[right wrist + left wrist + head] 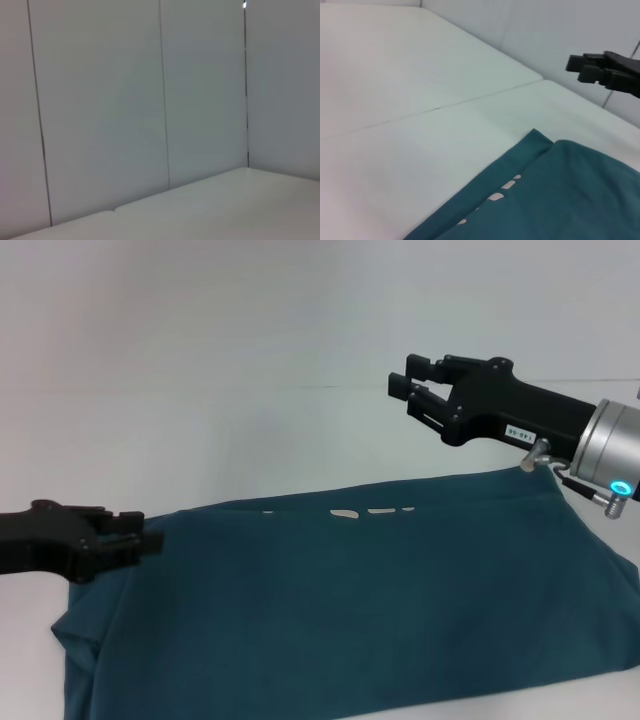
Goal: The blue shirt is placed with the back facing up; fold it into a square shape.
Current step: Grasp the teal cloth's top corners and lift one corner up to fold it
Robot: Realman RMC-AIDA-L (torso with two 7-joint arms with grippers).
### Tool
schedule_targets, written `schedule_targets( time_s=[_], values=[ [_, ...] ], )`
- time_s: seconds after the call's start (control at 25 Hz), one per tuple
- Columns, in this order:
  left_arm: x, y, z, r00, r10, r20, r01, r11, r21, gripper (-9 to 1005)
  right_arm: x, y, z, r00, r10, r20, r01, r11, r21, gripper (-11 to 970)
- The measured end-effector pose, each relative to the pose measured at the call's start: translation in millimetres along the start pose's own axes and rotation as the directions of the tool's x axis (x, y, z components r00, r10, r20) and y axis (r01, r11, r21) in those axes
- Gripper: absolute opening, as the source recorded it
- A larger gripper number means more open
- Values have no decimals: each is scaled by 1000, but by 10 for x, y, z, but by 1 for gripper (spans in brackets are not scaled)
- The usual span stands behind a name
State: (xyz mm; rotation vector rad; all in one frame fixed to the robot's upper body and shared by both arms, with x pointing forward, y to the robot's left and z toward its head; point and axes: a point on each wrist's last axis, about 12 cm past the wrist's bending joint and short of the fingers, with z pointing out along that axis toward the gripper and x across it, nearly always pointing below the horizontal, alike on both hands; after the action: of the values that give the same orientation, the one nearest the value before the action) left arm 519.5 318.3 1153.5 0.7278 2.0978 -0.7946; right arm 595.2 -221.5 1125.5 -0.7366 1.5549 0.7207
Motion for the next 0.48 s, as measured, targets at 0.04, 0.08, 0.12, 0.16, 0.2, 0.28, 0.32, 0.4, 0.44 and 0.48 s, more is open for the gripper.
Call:
schedule_targets(
  time_s=[0.04,0.08,0.12,0.16,0.2,0.28,0.32,0.4,0.44,0.48],
  values=[
    [15,-3,-15,1000,-7,7,7,1000,-1,380,0,5,0,1000,0,1,0,1000,-3,334],
    [24,-11,-36,1000,-17,21,17,1000,1,380,10,15,8,1000,3,-2,-3,1000,-7,334],
    [33,-21,-53,999,-24,31,24,1000,3,380,20,25,17,1000,4,-6,-4,1000,-10,337],
    [35,-36,-79,999,-27,42,27,1000,5,380,37,32,34,1000,5,-15,-5,1000,-10,339],
    [29,-60,-118,999,-22,50,22,1000,6,379,51,33,50,1000,6,-21,-6,1000,-7,342],
    [1,-107,-201,999,3,47,-3,1000,-2,379,79,21,85,999,13,-32,-13,1000,9,347],
    [-4,-120,-241,999,12,35,-11,1000,-11,379,95,9,97,999,21,-35,-20,1000,20,350],
    [9,-115,-342,1000,12,-11,-12,999,-53,379,113,-10,124,999,41,-34,-39,998,39,355],
    [31,-101,-387,999,2,-39,-5,997,-78,379,118,-19,138,998,49,-30,-48,998,49,358],
    [59,-83,-425,998,-14,-68,7,995,-103,379,123,-22,148,998,54,-25,-52,997,57,360]
  ],
)
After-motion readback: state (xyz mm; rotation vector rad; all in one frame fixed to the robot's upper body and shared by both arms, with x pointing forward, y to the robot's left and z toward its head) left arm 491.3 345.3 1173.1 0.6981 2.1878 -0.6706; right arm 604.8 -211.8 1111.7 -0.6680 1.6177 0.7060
